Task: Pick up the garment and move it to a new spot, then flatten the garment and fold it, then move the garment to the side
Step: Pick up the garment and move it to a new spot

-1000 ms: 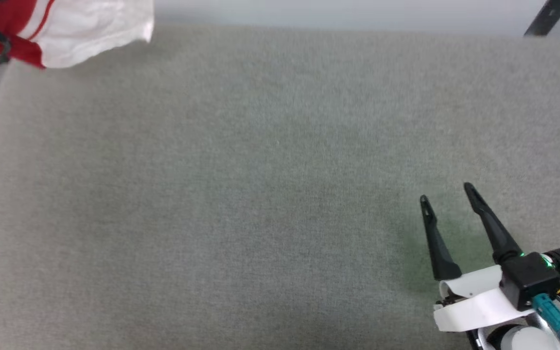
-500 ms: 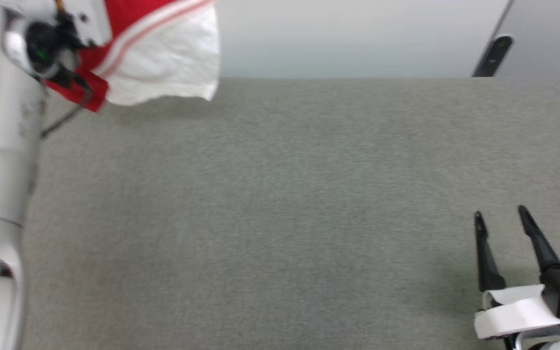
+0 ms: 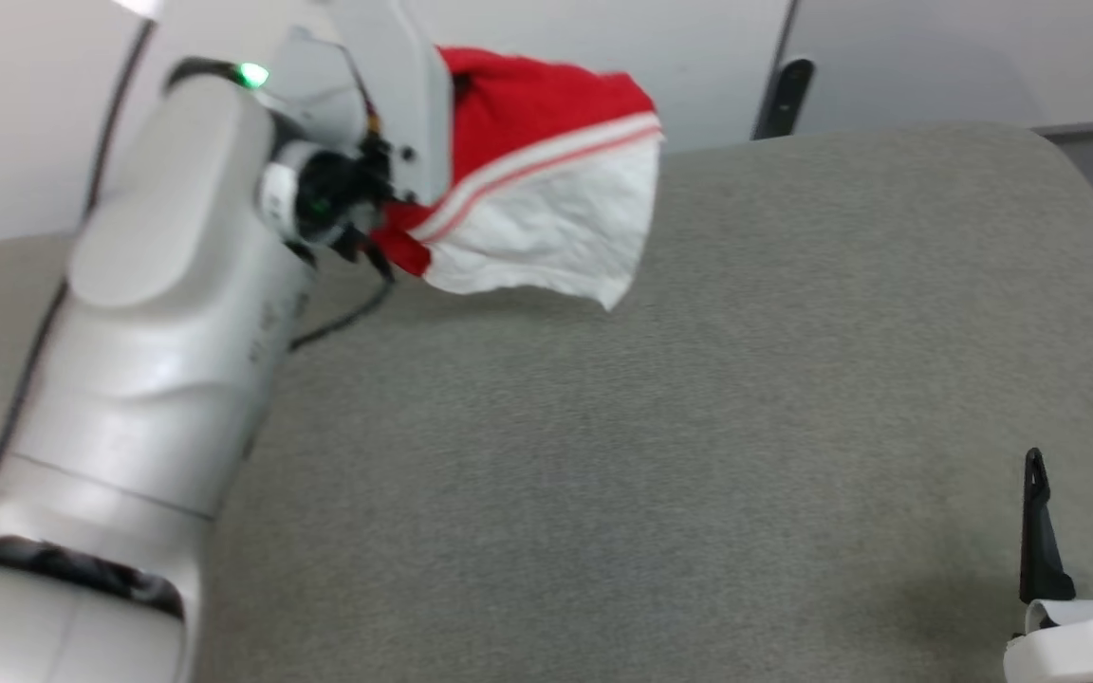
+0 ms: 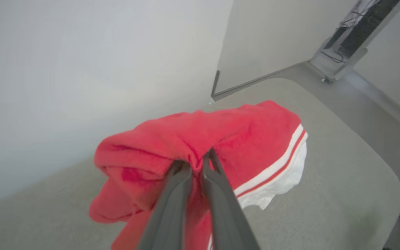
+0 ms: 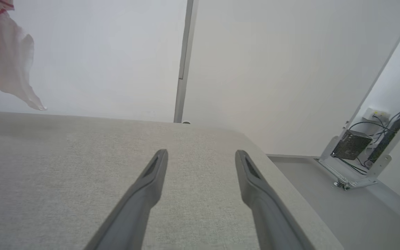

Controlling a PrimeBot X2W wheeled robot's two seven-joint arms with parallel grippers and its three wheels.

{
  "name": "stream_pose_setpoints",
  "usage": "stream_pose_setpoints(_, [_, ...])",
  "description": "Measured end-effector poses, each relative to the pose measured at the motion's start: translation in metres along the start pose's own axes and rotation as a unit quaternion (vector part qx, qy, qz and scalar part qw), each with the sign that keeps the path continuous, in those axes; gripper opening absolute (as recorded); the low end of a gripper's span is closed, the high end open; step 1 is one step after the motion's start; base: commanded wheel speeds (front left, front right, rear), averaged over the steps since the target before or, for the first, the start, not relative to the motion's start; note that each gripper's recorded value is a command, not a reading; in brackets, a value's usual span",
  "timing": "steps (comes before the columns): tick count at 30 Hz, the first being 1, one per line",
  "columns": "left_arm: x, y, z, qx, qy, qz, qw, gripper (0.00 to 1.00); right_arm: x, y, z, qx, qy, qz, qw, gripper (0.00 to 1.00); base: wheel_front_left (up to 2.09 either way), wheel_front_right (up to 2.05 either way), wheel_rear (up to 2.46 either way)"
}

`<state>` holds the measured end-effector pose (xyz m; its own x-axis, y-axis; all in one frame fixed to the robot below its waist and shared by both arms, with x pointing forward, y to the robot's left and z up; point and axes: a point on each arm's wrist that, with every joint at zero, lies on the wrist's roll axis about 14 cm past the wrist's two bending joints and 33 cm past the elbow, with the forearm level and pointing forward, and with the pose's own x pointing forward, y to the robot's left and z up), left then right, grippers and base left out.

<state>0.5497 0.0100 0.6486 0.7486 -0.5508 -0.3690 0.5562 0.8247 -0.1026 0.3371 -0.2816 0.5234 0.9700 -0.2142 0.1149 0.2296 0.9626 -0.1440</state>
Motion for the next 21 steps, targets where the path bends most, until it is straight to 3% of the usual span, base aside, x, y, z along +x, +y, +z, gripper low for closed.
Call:
stream_pose_setpoints(8, [0.03,-0.054,-0.06,0.003,0.061,-0.082,0.995,0.0,-0.014,-0.018,-0.008,0.003,0.017,-0.029,0.999,1.0,0.0,0.0,0.0])
stream_pose_setpoints(21, [0.034,-0.047,-0.179,-0.002,0.2,-0.111,0.974,0.0,-0.012,-0.017,-0.029,0.02,0.049,-0.036,0.998,1.0,0.0,0.0,0.0])
